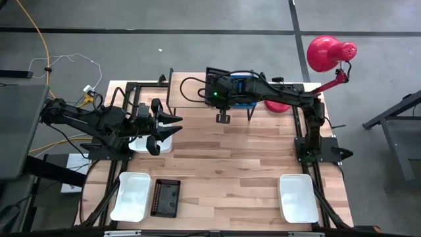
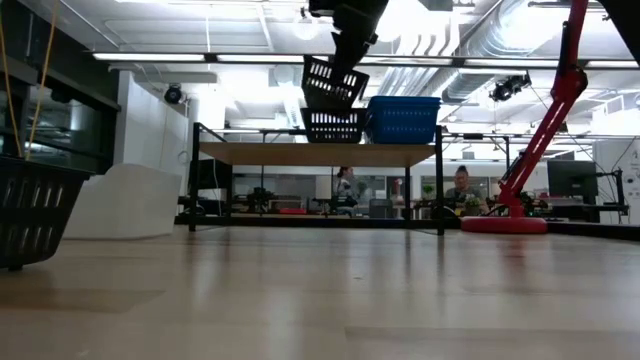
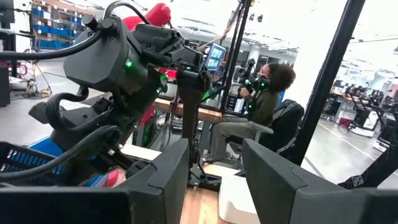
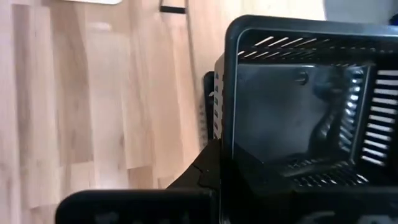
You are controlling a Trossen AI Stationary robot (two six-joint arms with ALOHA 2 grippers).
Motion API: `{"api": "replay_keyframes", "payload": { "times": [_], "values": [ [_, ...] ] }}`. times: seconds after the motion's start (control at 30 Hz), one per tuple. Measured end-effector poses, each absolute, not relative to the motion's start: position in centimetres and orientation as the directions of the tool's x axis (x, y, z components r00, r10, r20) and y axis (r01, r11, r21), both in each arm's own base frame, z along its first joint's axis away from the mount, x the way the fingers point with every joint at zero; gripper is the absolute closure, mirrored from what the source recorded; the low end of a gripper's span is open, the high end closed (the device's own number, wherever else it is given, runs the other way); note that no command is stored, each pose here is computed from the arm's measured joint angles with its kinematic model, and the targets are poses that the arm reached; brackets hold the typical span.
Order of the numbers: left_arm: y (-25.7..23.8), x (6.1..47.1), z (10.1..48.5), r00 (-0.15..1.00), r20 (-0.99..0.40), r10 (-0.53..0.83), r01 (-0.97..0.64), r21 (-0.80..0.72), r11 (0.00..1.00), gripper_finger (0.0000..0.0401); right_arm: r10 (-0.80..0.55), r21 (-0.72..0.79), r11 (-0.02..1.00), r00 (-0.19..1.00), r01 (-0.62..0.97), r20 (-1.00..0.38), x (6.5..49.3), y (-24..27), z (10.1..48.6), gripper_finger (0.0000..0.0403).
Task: Stack baskets on shelf by color
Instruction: Stack the right black bin on top of the other black bin on the shelf
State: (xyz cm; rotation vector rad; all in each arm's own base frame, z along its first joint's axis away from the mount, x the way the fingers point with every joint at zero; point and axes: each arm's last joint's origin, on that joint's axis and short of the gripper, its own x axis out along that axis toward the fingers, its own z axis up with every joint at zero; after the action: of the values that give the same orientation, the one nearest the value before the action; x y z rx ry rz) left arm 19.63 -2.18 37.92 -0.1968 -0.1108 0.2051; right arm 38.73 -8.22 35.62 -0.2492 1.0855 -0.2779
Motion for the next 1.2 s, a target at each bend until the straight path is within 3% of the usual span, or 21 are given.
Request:
{"api": "replay_keyframes", "payload": {
  "times": [0.2, 0.43, 1.03, 1.2],
  "values": [
    [-2.2, 19.6, 37.9, 0.973, 0.089, 0.213, -0.191, -0.205, 0.960, 0.0263, -0.391, -0.375, 0.919, 0.417, 0.123, -0.821, 38.6, -8.6, 35.6, 0.0403],
    [-2.2, 19.6, 37.9, 0.973, 0.089, 0.213, -0.191, -0.205, 0.960, 0.0263, -0.334, -0.311, 0.942, 0.395, 0.125, -0.856, 38.5, -9.4, 35.0, 0.0403],
    [-2.2, 19.6, 37.9, 0.973, 0.089, 0.215, -0.193, -0.205, 0.959, 0.0263, -0.337, -0.321, 0.941, 0.410, 0.111, -0.847, 38.8, -10.1, 34.8, 0.0402],
    [-2.2, 19.6, 37.9, 0.972, 0.089, 0.217, -0.195, -0.206, 0.959, 0.0263, -0.335, -0.328, 0.940, 0.411, 0.090, -0.848, 38.8, -10.1, 34.8, 0.0380]
  ]
}}
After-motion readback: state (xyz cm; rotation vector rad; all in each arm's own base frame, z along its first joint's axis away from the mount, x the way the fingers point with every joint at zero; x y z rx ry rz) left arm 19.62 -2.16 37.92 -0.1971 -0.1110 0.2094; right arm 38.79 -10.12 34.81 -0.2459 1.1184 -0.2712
